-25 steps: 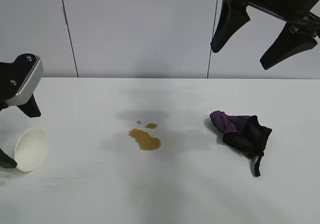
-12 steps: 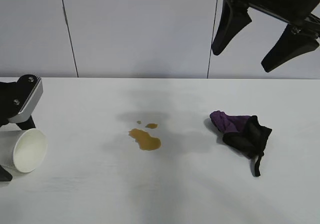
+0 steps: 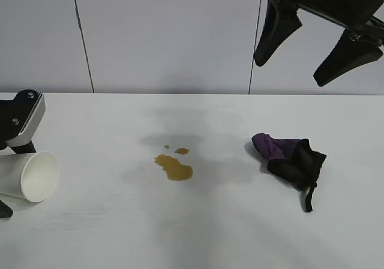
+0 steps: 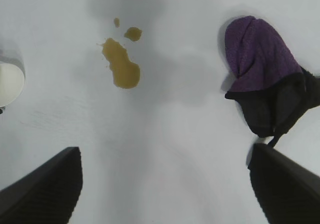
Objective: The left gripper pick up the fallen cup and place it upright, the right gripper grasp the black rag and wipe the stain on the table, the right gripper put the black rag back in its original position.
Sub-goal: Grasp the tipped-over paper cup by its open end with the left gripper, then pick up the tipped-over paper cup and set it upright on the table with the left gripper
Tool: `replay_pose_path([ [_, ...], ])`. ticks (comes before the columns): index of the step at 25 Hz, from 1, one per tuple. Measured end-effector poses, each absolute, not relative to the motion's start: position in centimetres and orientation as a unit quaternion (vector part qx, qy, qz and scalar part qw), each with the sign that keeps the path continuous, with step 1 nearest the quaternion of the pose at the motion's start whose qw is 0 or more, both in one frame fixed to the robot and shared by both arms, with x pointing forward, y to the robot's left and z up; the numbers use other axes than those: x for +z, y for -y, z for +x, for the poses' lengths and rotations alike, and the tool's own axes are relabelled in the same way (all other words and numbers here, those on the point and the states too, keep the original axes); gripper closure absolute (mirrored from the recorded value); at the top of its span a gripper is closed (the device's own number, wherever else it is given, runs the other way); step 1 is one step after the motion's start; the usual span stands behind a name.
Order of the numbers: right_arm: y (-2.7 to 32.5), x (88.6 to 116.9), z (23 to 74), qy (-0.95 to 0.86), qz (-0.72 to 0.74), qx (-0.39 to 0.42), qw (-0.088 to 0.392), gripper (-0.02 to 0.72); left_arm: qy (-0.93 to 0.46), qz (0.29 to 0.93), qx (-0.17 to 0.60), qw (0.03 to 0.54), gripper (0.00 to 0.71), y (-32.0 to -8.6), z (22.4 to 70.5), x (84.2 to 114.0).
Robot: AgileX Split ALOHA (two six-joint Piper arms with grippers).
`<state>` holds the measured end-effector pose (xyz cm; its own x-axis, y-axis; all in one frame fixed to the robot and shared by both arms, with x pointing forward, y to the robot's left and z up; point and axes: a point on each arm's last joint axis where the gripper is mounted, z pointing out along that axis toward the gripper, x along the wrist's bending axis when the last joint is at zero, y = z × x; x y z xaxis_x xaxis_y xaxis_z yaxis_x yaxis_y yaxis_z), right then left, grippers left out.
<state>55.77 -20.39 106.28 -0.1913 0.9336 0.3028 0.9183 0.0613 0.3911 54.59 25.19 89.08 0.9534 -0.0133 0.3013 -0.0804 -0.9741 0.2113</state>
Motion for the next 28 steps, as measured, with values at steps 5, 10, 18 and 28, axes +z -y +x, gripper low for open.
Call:
replay_pose_path([
  [5,20.4,106.3,55.8,-0.728,0.636,0.255,0.015,0.072,0.019,0.982,0.151,0.115,0.081,-25.1,54.6,89.1],
  [10,20.4,106.3,55.8,-0.728,0.636,0.255,0.015,0.072,0.014,0.981,0.151,0.118,0.198,-25.0,54.6,89.1],
  [18,20.4,106.3,55.8,-0.728,0.636,0.256,0.015,0.072,-0.019,0.977,0.154,0.147,0.329,-24.6,54.5,90.1],
  [28,20.3,106.3,55.8,-0.727,0.637,0.258,0.012,0.072,-0.104,0.894,0.167,0.402,0.336,-24.1,53.6,96.9],
])
